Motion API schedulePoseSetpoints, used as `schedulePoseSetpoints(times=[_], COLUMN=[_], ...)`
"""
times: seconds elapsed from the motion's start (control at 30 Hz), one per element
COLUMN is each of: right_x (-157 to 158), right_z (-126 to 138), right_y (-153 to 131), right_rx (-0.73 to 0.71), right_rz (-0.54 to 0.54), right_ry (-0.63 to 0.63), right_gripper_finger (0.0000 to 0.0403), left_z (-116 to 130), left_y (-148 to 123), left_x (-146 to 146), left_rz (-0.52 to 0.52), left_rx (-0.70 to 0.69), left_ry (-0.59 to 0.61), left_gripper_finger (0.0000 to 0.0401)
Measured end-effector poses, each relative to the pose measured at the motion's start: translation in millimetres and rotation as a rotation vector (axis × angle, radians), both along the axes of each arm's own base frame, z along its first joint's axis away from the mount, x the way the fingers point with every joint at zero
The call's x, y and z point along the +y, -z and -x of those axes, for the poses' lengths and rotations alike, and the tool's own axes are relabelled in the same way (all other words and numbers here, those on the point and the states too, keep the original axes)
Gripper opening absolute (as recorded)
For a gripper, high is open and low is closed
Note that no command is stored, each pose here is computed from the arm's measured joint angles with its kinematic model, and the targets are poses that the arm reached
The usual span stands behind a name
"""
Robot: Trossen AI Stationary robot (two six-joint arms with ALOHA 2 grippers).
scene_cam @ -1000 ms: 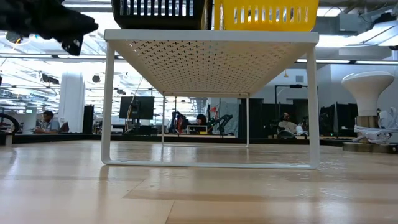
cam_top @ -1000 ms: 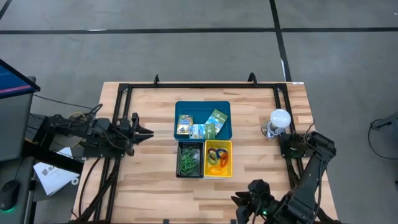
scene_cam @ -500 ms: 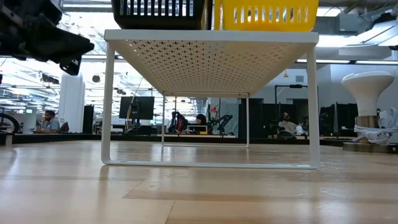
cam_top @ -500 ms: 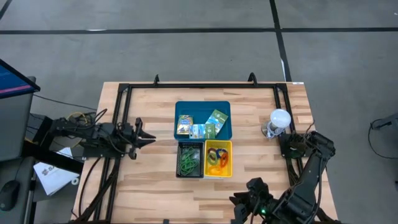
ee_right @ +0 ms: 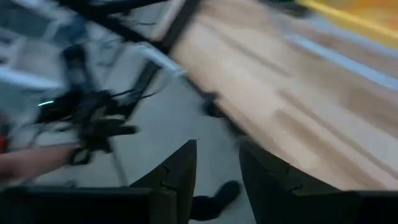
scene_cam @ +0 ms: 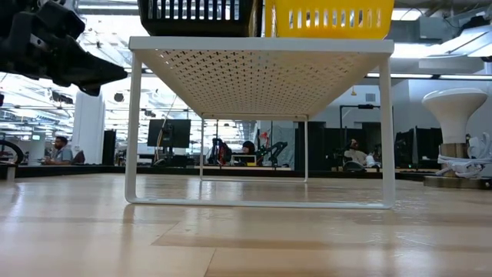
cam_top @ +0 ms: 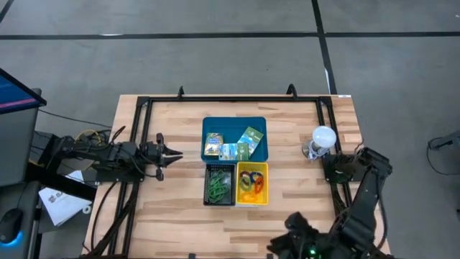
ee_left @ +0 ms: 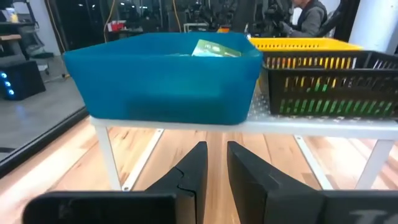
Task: Pick & Place Office Desk Supplies
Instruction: Return to Home Position
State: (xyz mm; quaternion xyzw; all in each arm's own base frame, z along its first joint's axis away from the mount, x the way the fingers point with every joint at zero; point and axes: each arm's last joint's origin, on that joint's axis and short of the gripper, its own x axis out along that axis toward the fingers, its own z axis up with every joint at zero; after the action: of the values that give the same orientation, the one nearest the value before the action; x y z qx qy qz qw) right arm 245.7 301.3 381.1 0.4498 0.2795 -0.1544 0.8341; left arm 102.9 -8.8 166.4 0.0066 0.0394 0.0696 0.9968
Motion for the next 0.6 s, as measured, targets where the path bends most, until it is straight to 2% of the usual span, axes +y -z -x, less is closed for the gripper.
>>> schedulePoseSetpoints(times=[0.07, 0.17, 0.27, 0.37, 0.43, 0.5, 0.6], right_x=[-5, -25, -55, -99, -133, -165, -202], right_z=[-16, -52, -90, -129, -149, -164, -177], right_y=[-6, -6, -1, -5, -11, -15, -17], right_rx=[-0.043, -0.064, -0.076, -0.116, -0.146, -0.164, -0.221], right_rz=[0.013, 0.12, 0.358, 0.599, 0.709, 0.775, 0.782], right_ry=[-0.055, -0.16, -0.244, -0.336, -0.378, -0.415, -0.524], right_gripper_finger=[0.0119, 0.0119, 0.0119, 0.0119, 0.0119, 0.0119, 0.0119], left_z=[-1, -2, -3, -4, -5, -6, -6], left_y=[1, 2, 4, 5, 6, 7, 7], left_x=[0, 0, -1, -1, -1, -1, -1], left_rz=[-0.002, -0.005, -0.007, -0.01, -0.012, -0.013, -0.014], left_rx=[0.013, 0.03, 0.047, 0.064, 0.074, 0.079, 0.086], left_ry=[0.0, 0.0, 0.0, 0.0, 0.0, 0.001, 0.001], left_gripper_finger=[0.0057, 0.0057, 0.0057, 0.0057, 0.0057, 0.0057, 0.0057])
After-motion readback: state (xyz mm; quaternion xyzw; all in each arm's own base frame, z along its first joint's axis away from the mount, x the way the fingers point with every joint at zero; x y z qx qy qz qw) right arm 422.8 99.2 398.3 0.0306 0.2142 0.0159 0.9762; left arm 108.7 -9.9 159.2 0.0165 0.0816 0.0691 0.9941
